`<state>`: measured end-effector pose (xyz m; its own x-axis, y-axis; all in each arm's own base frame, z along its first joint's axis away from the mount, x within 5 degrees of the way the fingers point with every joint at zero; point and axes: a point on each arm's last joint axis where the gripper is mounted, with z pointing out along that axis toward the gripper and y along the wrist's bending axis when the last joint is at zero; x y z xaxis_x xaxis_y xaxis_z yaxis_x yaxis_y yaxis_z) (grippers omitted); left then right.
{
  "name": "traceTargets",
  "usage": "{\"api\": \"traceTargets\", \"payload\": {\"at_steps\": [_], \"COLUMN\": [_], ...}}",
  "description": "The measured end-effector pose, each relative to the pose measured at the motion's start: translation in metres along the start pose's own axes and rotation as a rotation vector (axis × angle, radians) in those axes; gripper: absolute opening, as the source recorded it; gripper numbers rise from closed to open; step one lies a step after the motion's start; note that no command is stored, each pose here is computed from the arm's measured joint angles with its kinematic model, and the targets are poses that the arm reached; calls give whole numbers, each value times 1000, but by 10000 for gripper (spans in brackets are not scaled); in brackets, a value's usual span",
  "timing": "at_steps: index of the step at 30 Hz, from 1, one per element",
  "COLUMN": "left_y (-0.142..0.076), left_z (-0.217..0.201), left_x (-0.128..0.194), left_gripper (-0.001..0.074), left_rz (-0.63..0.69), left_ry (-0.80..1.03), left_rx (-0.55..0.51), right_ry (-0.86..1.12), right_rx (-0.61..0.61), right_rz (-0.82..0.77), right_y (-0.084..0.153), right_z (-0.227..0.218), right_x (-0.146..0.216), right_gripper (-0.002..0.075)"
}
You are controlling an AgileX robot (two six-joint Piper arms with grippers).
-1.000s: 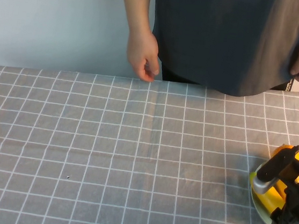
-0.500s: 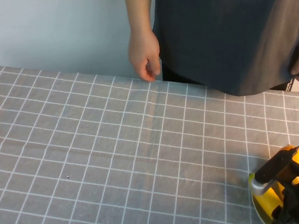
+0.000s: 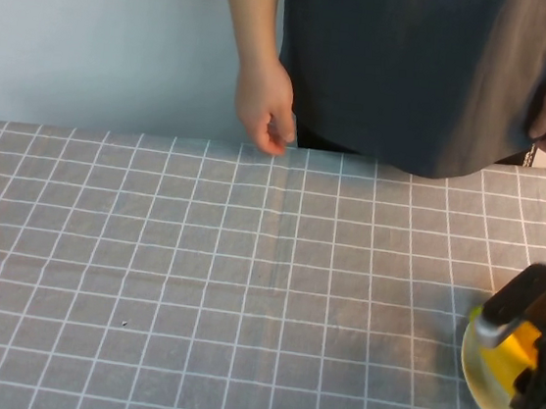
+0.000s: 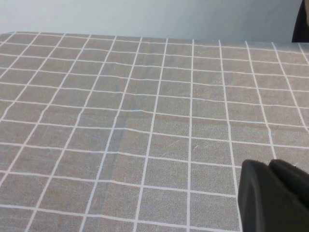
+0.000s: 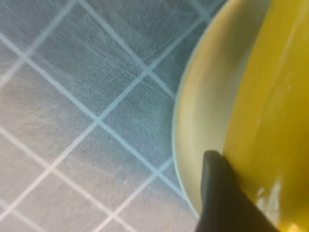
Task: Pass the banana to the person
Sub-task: Pick up the banana, then hand the grabbed banana to the person
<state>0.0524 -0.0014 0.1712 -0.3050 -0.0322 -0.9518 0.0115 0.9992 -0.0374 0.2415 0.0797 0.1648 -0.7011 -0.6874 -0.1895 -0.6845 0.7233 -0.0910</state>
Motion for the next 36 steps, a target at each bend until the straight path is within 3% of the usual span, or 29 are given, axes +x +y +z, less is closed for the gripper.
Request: {"api": "traceTargets", "payload": {"at_steps": [9,18,25,31,36], "left_y": [0,0,0,0,0], "left_z": [0,0,0,0,0], "left_x": [0,0,0,0,0], "left_gripper": [0,0,0,0,0], "left_rz": [0,0,0,0,0], "left_ry": [0,0,0,0,0], "left_rx": [0,0,0,0,0], "right_ry": [-147,-306,-327,-359,-360], "right_rx": [23,80,98,62,50], "right_rz": [111,63,-219,-493,-627], "right_y": [13,12,22,54,80], "right_z": [-110,-222,-236,-226,-216], "right_x": [19,15,-18,-78,-122], "right_gripper": [274,274,274,274,274]}}
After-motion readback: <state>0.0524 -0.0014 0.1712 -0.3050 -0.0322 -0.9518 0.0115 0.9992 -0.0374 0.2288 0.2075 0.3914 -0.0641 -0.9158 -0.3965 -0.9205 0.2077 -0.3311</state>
